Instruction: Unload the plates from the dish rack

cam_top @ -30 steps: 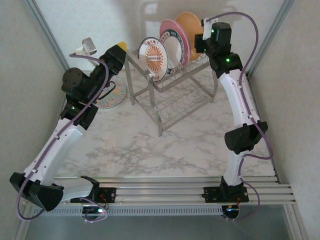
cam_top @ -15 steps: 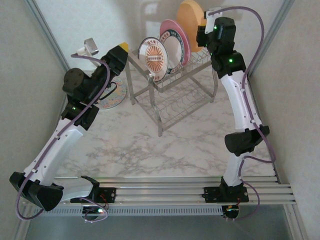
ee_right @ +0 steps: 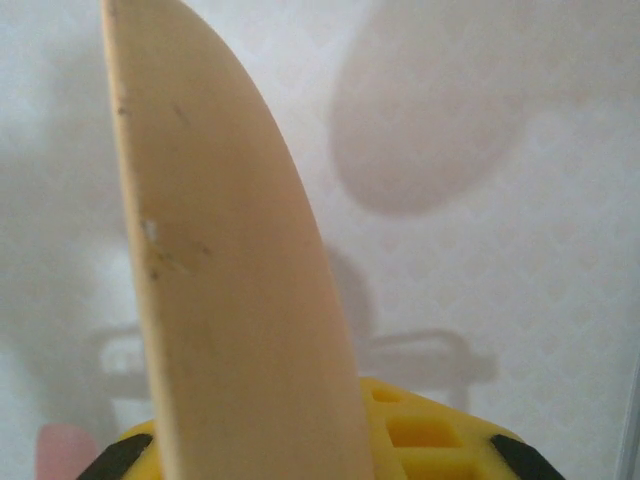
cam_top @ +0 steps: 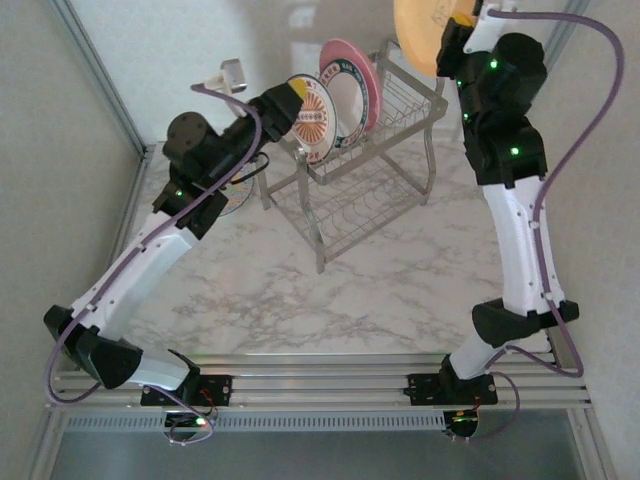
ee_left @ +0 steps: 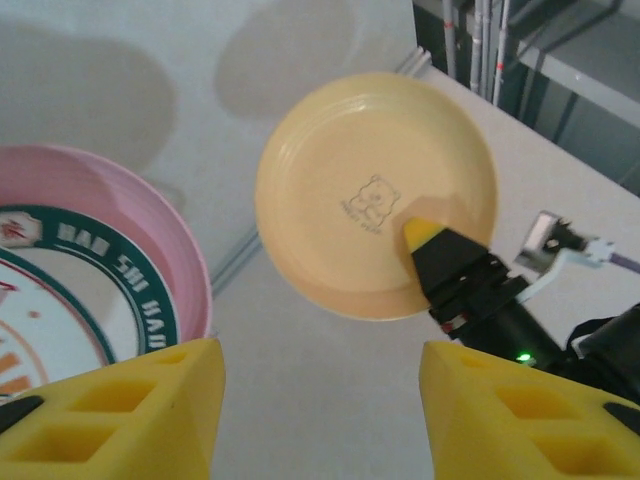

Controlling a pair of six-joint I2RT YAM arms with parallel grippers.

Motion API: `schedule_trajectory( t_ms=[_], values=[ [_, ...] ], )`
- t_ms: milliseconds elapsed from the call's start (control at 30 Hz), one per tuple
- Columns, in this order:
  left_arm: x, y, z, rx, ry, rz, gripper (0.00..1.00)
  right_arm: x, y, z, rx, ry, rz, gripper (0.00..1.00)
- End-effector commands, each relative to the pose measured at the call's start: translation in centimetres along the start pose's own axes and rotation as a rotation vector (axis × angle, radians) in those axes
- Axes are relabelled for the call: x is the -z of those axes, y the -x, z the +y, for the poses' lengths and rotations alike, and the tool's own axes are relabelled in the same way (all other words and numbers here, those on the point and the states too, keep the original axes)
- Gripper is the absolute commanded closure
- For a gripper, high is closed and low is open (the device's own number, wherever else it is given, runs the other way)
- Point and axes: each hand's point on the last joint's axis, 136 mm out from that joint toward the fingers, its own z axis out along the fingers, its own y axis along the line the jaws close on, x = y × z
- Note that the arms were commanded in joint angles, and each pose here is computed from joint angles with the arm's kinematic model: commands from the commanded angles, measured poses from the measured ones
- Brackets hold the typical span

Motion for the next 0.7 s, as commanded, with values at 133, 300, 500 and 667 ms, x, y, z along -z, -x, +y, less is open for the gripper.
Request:
schedule_trajectory(
  t_ms=[133,300,500,667],
  values=[
    [-3.4,-3.1,-1.5,0.013,-0.067,0.108,0.45,3.7,3.1,1.2,-0.243,0.131,-0.062,1.0],
    [-5.3,-4.0,-1.1,0.041,-0.079,0.139,0.45,5.3,2.4,3.5,-0.392,0.284,-0.01,1.0],
    [-6.4,-4.5,-0.5,0.065,-0.08,0.153,0.45,6.3,1.3,5.6,-0.491,0.416,0.053,1.0],
    [-6.9,-4.6,-0.4,0.074,-0.086,0.156,0.45,6.7,0.6,7.4,-0.525,0.516,0.112,1.0]
  ],
)
